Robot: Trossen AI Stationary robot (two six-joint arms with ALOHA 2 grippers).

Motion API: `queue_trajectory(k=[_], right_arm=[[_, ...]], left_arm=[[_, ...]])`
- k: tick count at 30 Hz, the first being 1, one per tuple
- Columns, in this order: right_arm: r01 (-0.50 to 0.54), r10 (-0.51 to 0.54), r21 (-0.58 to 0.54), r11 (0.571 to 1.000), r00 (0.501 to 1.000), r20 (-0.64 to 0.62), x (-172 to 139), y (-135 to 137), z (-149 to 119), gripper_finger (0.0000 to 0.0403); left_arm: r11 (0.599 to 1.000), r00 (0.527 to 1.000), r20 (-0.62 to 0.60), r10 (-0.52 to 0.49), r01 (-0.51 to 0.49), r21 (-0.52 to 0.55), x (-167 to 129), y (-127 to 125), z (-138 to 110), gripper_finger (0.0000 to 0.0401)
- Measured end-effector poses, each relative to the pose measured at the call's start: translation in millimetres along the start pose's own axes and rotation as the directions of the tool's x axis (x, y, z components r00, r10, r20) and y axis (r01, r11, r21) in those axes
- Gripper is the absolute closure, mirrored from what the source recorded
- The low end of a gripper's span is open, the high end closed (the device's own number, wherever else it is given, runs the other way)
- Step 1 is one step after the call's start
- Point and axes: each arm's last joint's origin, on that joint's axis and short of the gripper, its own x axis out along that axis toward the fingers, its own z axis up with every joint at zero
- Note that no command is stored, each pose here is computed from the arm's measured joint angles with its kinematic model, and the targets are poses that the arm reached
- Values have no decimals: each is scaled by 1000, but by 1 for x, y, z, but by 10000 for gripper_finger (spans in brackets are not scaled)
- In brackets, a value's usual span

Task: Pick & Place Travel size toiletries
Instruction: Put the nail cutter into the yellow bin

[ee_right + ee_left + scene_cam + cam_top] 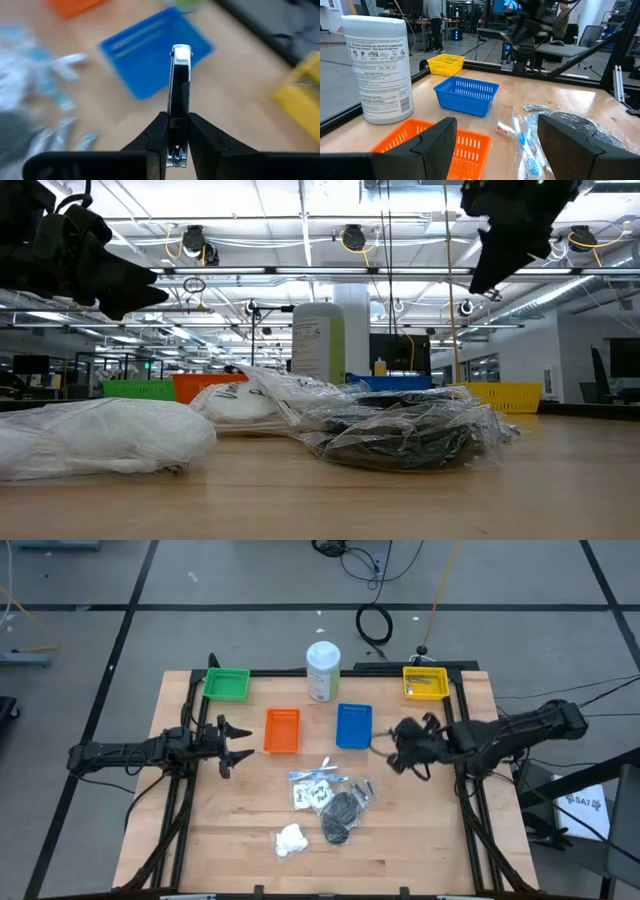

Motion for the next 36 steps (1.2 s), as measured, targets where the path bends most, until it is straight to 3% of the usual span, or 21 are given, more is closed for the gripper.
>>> queue_trajectory(k=[8, 12, 18, 23, 29, 36], right_arm=[[257, -251, 74, 963, 964, -86, 32, -66, 30, 353], [329, -306, 143, 934, 938, -160, 47, -110, 40, 353], [200, -185, 314, 928, 980, -76, 77, -166, 42, 353], [206, -214, 383, 901, 977, -22, 100, -194, 26, 353], [244, -251, 392, 887, 967, -37, 120, -209, 5, 353], [244, -281, 383, 891, 959, 43, 126, -212, 3, 341]], left_arm=[[1000, 1000, 0, 0, 0, 0, 0, 0, 0, 127], [1000, 1000, 0, 0, 0, 0, 0, 0, 0, 127], [1000, 1000, 0, 0, 0, 0, 0, 0, 0, 128], [1000, 1000, 0, 0, 0, 0, 0, 0, 0, 127], [1000, 1000, 0, 0, 0, 0, 0, 0, 0, 127], [1000, 1000, 0, 0, 0, 0, 0, 0, 0, 128]])
